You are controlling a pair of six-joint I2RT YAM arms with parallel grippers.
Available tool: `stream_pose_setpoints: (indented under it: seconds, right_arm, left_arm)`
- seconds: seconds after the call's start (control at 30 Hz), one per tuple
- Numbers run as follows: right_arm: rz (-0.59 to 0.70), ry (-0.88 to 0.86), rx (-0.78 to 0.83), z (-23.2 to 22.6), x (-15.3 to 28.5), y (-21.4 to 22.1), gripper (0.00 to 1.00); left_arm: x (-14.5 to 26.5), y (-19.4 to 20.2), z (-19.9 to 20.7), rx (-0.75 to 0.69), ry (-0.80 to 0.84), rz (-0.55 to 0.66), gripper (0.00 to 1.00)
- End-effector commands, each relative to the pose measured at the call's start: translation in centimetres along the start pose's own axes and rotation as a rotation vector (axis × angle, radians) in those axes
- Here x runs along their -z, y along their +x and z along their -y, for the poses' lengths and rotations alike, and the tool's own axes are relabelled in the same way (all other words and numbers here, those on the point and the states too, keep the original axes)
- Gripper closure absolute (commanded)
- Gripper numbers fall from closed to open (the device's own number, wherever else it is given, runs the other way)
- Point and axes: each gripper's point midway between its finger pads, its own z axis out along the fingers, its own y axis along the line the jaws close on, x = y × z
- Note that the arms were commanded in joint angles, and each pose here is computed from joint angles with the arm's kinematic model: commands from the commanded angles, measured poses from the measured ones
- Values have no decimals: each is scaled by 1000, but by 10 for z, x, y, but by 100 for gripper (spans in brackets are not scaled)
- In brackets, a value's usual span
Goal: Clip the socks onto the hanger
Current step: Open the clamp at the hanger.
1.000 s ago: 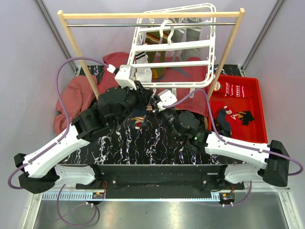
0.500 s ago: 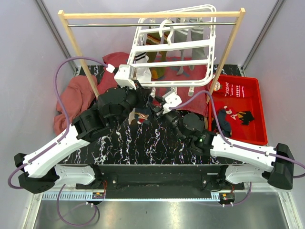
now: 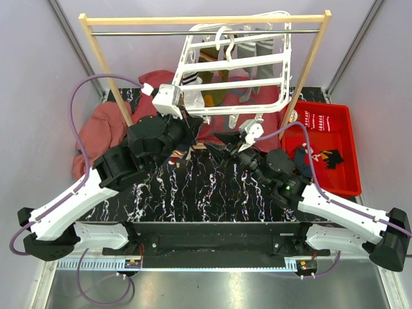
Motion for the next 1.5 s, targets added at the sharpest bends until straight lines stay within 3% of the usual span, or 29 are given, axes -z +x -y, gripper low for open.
stream_pose_setpoints:
  seconds: [0.0, 0.37, 0.63, 0.8, 0.9, 1.3, 1.47]
  right_arm:
    - [91, -124, -57, -20, 5, -34, 45]
    - [208, -35, 281, 7, -9, -53, 38]
    - [245, -85, 349, 11, -8, -74, 38]
    - [273, -119, 373, 5, -6, -94, 50]
    - [283, -112, 386, 6, -7, -99, 51]
    - [298, -66, 418, 14, -12, -106, 51]
    - [279, -122, 405, 5, -15, -101, 59]
  left_arm:
    - [4, -17, 16, 16, 72, 16, 100]
    - [11, -28, 30, 55, 128, -5, 100]
    - [12, -28, 31, 59, 128, -11, 100]
    - [10, -26, 32, 56, 130, -18, 100]
    - [10, -25, 33, 58, 135, -22, 100]
    - [10, -22, 32, 55, 132, -32, 100]
    - [10, -23, 35, 58, 142, -33, 100]
